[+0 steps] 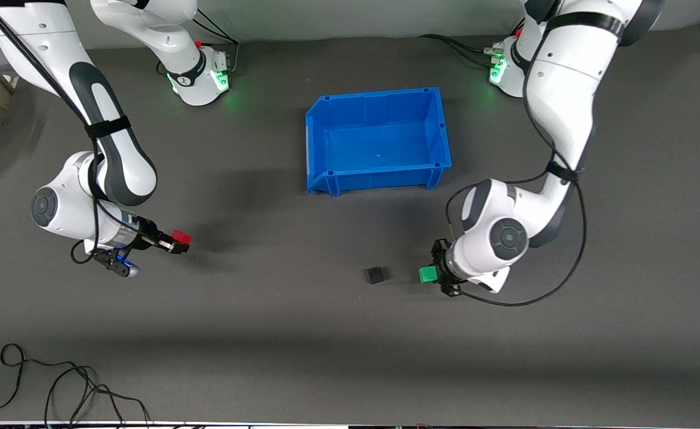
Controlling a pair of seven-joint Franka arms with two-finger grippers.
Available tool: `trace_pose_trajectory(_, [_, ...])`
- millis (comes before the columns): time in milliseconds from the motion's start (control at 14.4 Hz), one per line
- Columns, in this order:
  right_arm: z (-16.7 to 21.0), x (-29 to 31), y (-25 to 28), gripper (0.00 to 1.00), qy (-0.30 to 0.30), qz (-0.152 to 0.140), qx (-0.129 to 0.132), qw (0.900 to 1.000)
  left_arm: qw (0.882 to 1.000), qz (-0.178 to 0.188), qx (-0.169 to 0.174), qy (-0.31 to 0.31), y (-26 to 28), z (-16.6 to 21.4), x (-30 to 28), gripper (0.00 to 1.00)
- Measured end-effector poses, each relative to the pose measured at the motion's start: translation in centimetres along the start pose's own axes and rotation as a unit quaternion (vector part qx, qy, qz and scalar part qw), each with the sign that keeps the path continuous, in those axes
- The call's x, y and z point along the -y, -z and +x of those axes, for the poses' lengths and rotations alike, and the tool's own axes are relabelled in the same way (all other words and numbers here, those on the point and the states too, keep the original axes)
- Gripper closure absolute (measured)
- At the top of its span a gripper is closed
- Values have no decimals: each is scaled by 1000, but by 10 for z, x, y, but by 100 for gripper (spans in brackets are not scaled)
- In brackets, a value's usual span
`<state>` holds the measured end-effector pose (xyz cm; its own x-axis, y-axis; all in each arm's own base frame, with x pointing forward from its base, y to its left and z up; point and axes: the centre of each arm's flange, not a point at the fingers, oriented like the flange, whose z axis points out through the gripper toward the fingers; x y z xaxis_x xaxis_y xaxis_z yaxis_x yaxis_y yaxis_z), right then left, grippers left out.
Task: Attach green and red cubes to black cube
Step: 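Lift the green cube with the left gripper while the right gripper lifts the red cube, then carry the green cube and the red cube toward the black cube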
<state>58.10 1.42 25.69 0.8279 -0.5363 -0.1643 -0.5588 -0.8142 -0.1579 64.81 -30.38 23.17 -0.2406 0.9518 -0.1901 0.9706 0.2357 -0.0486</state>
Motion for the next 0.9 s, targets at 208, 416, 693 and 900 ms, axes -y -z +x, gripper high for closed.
trace_pose_trajectory(208, [-21, 45, 6, 60, -108, 7, -4, 994, 1000, -4, -8, 20, -8, -14, 12, 60])
trace_pose_trajectory(416, [-49, 98, 16, 60, -203, 4, 7, 979, 999, -4, -16, 39, -16, -30, 28, 60])
trace_pose_trajectory(693, [-49, 114, 19, 60, -283, 0, 14, 959, 999, 3, -23, 41, -42, -46, 49, 60])
trace_pose_trajectory(900, [-57, 141, 3, 60, -329, -11, 17, 944, 999, -2, -18, 36, -53, -53, 56, 60])
